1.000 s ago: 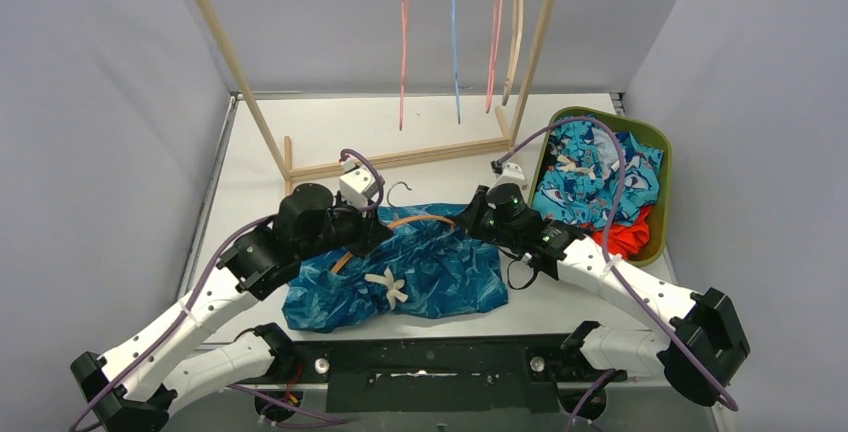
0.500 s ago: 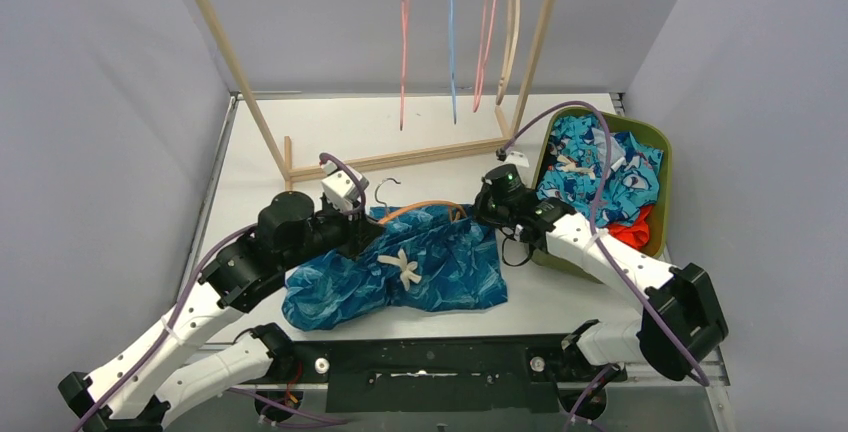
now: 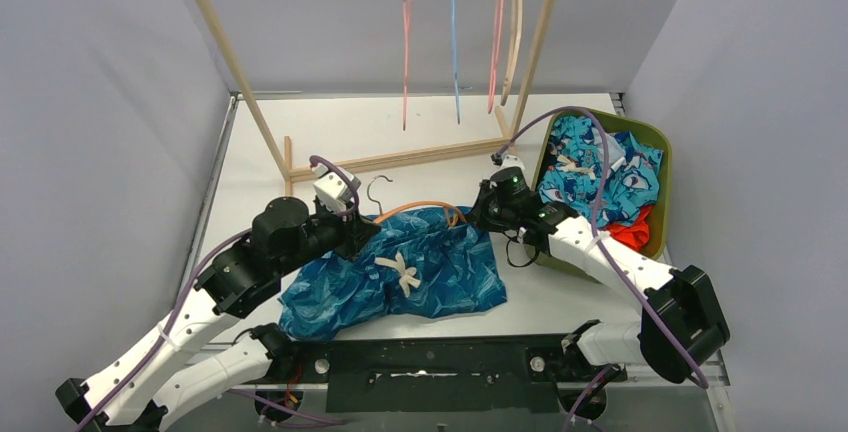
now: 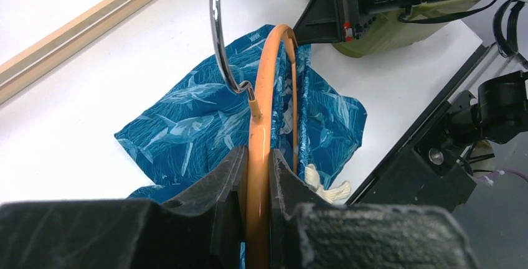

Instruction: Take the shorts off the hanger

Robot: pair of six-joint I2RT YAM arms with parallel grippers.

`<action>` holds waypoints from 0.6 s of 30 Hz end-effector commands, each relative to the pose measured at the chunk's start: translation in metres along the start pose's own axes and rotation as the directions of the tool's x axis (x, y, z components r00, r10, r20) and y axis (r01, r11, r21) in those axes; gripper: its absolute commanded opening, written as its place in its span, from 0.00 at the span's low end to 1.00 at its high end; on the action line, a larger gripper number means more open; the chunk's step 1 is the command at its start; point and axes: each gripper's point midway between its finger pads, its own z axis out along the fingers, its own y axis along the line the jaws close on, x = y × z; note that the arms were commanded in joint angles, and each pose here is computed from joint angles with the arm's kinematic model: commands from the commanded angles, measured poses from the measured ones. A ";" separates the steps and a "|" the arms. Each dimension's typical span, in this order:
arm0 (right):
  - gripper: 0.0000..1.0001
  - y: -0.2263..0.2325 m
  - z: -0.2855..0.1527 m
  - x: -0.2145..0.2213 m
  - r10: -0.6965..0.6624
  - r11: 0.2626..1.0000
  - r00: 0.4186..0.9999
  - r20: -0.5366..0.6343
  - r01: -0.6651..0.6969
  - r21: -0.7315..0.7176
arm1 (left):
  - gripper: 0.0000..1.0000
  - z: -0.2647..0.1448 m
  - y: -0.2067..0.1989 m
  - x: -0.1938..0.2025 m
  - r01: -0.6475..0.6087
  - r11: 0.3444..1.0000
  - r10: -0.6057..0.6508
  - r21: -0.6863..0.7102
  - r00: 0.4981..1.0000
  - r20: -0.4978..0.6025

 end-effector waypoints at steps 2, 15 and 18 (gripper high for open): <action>0.01 0.010 -0.007 -0.010 0.048 0.999 0.998 0.045 -0.047 -0.026 | 0.00 -0.007 0.001 -0.057 0.034 0.999 -0.027 -0.026 0.971 0.238; 0.00 -0.029 0.007 -0.008 0.156 0.985 0.987 0.042 -0.158 0.071 | 0.00 -0.019 0.002 -0.051 0.016 1.000 -0.009 -0.026 0.973 0.230; 0.00 -0.041 0.003 -0.003 0.161 0.978 0.986 0.043 -0.165 0.126 | 0.00 -0.027 0.008 -0.059 0.028 0.998 -0.010 -0.061 0.962 0.271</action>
